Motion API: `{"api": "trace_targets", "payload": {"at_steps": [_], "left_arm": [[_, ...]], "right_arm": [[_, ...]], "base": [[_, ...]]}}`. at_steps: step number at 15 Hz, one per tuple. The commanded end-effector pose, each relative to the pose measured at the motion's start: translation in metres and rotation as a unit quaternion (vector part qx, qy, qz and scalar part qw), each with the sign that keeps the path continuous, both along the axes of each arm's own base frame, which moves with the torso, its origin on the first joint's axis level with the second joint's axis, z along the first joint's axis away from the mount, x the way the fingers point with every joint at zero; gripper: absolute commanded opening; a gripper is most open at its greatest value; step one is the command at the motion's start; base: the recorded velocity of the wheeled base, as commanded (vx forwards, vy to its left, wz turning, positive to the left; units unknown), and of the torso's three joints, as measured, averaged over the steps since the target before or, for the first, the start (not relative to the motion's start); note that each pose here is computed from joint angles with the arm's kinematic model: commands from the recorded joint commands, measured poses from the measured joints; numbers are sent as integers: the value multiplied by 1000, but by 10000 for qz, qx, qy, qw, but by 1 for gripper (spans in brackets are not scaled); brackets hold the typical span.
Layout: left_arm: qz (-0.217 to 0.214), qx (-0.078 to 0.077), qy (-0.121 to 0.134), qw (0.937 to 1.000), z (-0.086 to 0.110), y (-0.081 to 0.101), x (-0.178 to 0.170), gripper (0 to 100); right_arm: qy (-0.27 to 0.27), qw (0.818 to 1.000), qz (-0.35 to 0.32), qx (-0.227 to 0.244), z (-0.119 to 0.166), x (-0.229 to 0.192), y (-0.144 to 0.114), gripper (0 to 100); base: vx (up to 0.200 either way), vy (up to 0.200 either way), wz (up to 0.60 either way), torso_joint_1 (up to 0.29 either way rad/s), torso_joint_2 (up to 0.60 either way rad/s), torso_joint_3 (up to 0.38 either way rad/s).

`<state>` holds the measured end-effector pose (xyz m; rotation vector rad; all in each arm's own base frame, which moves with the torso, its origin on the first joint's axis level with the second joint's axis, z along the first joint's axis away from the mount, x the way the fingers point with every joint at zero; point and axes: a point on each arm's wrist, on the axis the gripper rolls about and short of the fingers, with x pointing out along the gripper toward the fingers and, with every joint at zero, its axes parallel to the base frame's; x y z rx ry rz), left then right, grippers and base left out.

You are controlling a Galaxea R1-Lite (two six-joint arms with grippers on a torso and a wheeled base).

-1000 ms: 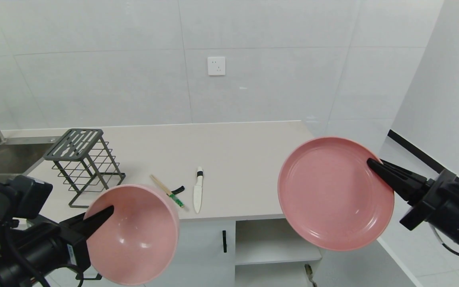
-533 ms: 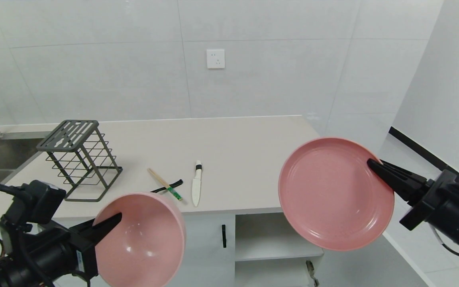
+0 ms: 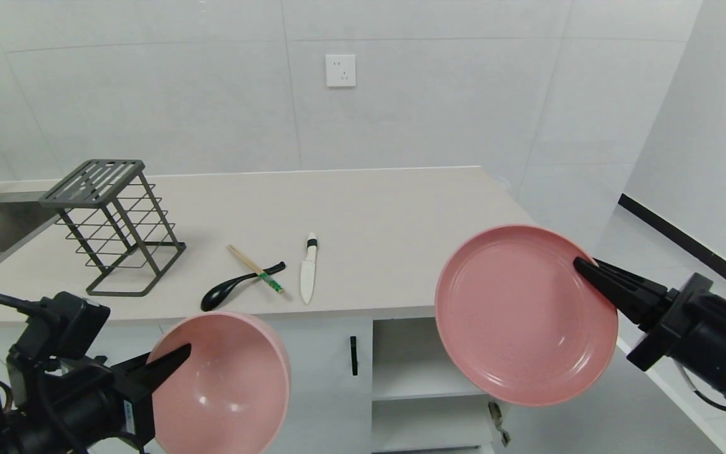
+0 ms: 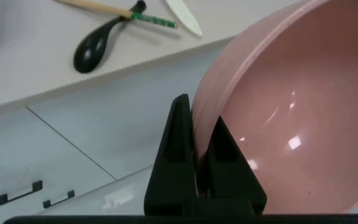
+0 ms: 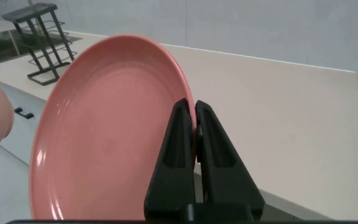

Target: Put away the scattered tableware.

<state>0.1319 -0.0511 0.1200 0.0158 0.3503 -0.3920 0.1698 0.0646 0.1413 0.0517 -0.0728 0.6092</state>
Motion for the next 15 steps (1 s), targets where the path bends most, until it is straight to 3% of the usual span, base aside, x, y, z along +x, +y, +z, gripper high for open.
{"api": "trace_targets", "payload": {"at_steps": [1,15], "left_arm": [[15,56,155,9999,-5,-1,3,0],[12,93,231,9997,-8,-1,4,0]], "right_arm": [[33,10000,23,-14,-1,0,1,0],[98,9999,130,-38,-4,-1,4,0]], "base": [[0,0,0,-266,559,281],[0,0,0,-246,513,261]]}}
